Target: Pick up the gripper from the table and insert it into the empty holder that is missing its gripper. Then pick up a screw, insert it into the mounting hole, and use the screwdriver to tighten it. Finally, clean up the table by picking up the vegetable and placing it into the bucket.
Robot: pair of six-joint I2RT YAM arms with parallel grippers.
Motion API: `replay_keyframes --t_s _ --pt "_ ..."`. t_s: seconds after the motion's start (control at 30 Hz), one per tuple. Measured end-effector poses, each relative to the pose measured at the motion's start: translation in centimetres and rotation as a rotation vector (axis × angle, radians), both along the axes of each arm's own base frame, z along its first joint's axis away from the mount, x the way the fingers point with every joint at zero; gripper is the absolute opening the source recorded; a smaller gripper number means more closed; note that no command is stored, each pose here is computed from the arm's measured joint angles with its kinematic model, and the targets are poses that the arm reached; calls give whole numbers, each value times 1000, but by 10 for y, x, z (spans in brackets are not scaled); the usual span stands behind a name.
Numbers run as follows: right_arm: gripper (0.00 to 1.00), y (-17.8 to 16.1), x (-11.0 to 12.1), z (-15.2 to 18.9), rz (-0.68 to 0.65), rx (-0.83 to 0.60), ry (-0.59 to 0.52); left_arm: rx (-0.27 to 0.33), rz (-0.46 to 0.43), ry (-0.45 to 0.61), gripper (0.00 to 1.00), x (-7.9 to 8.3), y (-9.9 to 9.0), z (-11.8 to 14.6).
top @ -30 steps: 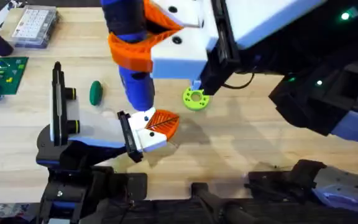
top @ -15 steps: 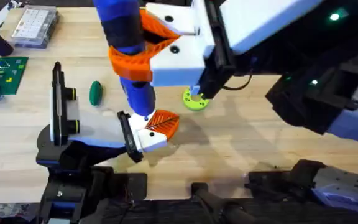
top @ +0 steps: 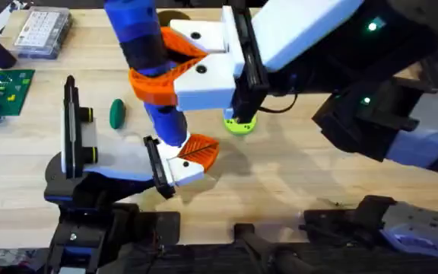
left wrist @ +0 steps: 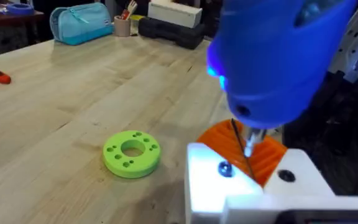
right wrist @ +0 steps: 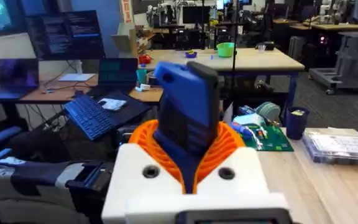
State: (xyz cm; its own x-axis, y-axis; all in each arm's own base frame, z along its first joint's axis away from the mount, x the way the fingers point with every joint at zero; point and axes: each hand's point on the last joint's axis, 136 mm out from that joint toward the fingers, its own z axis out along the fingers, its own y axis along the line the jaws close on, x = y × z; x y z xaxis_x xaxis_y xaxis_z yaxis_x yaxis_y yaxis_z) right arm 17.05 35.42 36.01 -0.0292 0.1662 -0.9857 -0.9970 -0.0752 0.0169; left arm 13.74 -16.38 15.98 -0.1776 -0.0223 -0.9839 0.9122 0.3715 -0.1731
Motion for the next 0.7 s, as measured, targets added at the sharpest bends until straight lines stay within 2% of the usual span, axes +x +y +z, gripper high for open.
replay_keyframes --t_s 0.37,0.7 --pt "47 7 6 -15 -1 -28 10 0 0 0 15 0 0 0" --pt "47 8 6 -15 -2 -25 0 0 0 0 15 0 0 0"
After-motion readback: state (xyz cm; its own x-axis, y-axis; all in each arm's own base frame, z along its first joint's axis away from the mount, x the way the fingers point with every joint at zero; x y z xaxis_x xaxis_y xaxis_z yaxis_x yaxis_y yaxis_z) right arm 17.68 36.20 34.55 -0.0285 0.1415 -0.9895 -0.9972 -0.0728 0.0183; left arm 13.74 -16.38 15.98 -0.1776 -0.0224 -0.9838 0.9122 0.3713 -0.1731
